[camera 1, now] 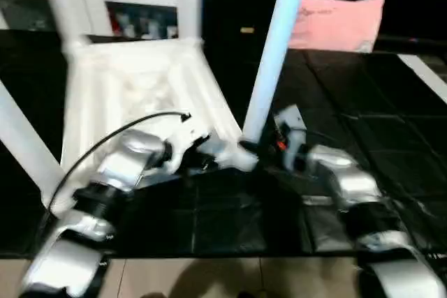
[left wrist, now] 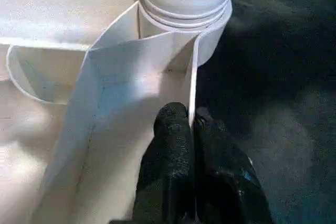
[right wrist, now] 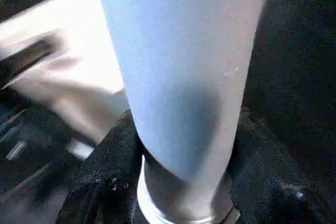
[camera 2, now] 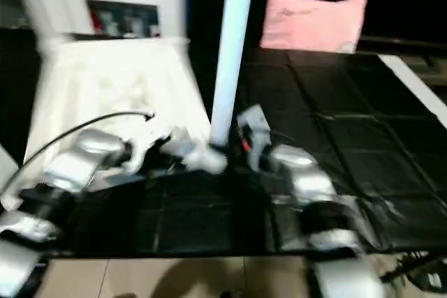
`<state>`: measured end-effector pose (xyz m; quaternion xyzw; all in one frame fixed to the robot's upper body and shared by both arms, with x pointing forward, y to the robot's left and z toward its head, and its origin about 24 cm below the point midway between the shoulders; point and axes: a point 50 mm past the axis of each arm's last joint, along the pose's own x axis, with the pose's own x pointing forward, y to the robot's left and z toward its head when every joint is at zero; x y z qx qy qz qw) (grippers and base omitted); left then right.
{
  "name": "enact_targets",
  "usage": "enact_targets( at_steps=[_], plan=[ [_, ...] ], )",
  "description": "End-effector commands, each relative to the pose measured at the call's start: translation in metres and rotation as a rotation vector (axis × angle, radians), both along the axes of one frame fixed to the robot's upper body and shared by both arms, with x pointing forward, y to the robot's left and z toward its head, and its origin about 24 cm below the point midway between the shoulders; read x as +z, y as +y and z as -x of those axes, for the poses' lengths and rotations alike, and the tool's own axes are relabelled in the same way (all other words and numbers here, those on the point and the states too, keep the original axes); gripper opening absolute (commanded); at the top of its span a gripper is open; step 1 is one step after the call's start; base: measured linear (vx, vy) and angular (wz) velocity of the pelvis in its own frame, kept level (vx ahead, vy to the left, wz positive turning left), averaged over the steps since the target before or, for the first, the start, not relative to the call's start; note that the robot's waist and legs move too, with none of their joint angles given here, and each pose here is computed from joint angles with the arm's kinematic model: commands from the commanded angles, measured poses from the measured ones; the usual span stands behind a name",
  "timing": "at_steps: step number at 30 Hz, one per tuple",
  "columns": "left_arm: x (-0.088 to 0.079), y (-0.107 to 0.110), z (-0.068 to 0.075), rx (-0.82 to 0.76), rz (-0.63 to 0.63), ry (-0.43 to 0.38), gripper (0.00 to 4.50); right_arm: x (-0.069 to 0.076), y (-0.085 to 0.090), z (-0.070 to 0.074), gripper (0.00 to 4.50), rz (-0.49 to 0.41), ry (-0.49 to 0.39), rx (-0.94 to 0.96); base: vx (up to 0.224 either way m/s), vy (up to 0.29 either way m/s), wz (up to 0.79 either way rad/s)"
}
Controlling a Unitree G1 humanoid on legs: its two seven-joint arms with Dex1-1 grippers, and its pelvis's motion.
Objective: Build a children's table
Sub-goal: Rotate leg to tighten
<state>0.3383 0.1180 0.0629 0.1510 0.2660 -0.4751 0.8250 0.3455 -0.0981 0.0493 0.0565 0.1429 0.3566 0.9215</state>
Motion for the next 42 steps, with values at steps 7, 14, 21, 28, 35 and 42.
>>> enact_targets(
  at_steps=[7, 14, 21, 28, 35, 42],
  plan=[
    [0.026, -0.051, -0.009, 0.026, 0.088, -0.133, 0.0, -0.017, 0.053, 0.002, 2.55, -0.023, 0.144, -0.147, 0.0, 0.0, 0.0],
    [0.023, -0.039, -0.008, 0.02, 0.049, -0.13, 0.0, -0.013, 0.046, -0.001, 3.13, -0.041, 0.118, -0.175, 0.0, 0.0, 0.0],
    [0.019, -0.014, -0.004, -0.072, 0.013, -0.137, 0.0, -0.006, 0.013, 0.005, 3.81, -0.007, 0.001, -0.008, 0.0, 0.0, 0.0],
    [0.018, 0.011, 0.005, -0.205, -0.003, -0.09, 0.0, 0.008, -0.024, 0.014, 4.39, 0.036, -0.094, 0.219, 0.0, 0.0, 0.0],
    [0.022, 0.025, 0.016, -0.427, 0.019, -0.065, 0.0, 0.024, -0.048, 0.025, 4.48, 0.101, -0.117, 0.535, 0.0, 0.0, 0.0],
    [0.026, 0.024, 0.02, -0.567, 0.019, -0.036, 0.0, 0.028, -0.051, 0.029, 4.48, 0.165, -0.097, 0.761, 0.0, 0.0, 0.0]
  ],
)
